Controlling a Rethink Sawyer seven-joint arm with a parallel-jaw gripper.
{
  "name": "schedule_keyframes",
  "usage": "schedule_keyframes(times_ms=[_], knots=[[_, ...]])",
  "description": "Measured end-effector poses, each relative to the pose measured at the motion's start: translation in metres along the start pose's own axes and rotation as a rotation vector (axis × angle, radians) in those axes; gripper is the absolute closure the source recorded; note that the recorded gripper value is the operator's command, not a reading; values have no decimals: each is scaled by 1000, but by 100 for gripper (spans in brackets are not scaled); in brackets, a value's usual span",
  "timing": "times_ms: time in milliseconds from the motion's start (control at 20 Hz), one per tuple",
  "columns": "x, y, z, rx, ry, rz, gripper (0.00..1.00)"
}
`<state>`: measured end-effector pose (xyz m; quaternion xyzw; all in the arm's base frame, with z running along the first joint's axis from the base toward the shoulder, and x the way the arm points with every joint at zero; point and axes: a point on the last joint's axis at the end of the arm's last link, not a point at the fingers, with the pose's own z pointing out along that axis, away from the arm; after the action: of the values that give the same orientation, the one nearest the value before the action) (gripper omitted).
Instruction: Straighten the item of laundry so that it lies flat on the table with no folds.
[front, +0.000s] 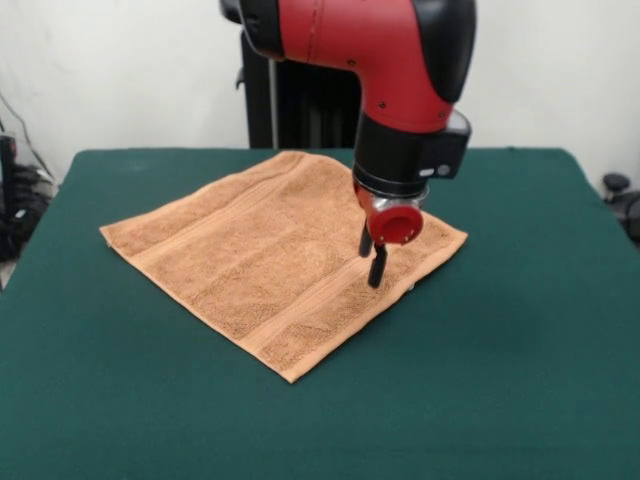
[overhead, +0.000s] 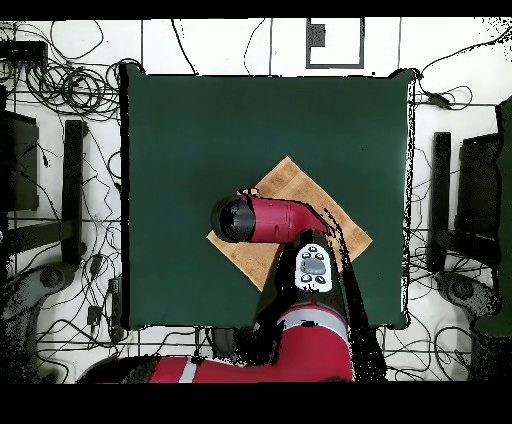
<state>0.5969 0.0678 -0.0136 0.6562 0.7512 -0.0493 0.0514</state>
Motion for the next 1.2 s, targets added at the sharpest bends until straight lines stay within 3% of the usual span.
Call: schedule_keyframes(times_ms=[1200], knots=[[-11, 11, -2, -35, -38, -59, 0]])
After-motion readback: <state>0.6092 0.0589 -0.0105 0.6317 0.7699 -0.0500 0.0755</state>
